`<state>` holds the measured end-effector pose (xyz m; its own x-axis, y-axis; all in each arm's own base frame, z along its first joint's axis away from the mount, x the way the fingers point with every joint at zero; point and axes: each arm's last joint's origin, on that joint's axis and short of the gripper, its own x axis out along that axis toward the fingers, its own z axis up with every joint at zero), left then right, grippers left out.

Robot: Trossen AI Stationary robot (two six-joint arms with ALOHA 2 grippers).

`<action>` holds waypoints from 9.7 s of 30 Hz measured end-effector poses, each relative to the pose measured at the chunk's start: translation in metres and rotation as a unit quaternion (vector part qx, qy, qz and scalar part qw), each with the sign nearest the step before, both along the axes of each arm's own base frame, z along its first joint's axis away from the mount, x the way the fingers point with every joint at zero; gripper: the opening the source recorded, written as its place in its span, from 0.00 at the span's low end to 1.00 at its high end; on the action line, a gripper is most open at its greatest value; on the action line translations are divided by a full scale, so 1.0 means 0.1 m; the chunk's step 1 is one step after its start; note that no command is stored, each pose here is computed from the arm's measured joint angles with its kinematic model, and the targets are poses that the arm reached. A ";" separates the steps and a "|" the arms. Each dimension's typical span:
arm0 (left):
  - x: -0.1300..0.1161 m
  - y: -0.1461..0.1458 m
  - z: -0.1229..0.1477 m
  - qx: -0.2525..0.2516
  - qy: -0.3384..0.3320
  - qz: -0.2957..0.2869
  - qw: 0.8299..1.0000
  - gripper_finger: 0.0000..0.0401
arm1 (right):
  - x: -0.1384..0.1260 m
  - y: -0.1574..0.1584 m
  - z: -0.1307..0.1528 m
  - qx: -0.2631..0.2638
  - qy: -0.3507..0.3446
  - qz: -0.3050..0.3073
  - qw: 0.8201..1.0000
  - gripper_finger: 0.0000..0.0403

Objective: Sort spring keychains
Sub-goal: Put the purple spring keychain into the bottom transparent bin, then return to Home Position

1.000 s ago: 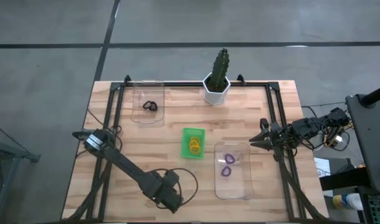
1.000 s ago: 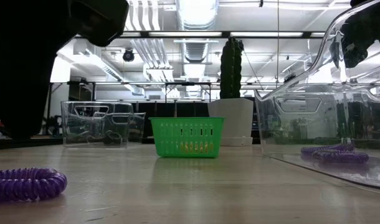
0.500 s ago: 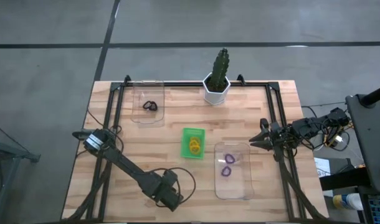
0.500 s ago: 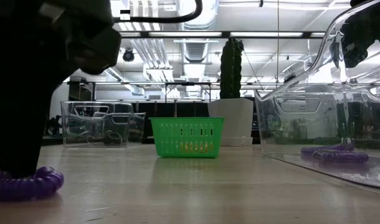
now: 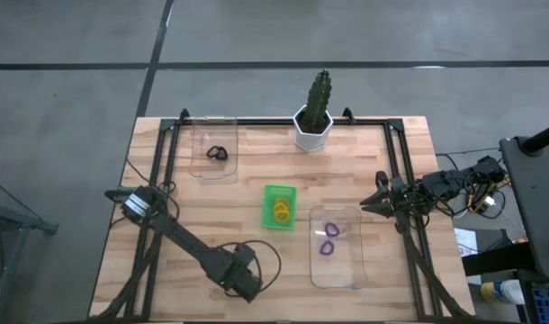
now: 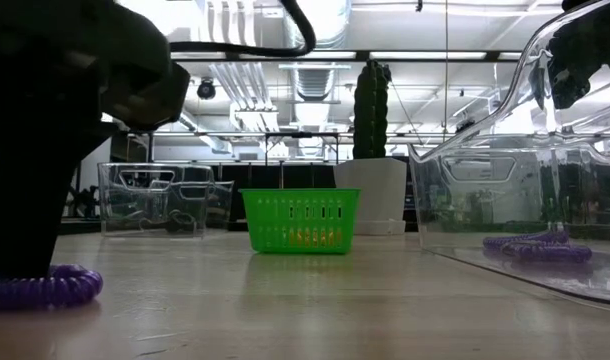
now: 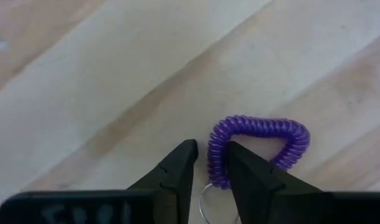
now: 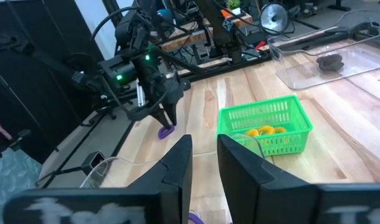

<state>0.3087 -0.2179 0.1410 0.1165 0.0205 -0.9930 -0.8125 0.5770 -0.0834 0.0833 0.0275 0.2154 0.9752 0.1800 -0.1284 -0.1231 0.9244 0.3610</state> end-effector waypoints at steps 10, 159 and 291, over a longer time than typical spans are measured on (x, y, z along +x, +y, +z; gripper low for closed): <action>0.05 0.16 -0.03 0.020 0.017 -0.036 0.999 0.03 | 0.00 0.00 0.00 0.014 0.003 -0.002 1.000 0.20; 1.16 2.38 2.19 0.408 -0.454 -0.175 0.772 0.07 | 1.38 -0.02 0.87 -0.139 0.033 -0.398 0.906 0.05; -2.15 2.14 0.95 0.308 -0.553 -0.085 0.770 0.42 | 1.25 0.62 0.19 -0.018 0.314 -0.078 0.946 0.26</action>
<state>0.0942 -0.0043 0.2357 0.9364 0.3384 -0.0929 -0.3493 0.8737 -0.3387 0.2083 0.0891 0.2347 0.7191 0.0240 -0.6945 0.2446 0.9267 0.2853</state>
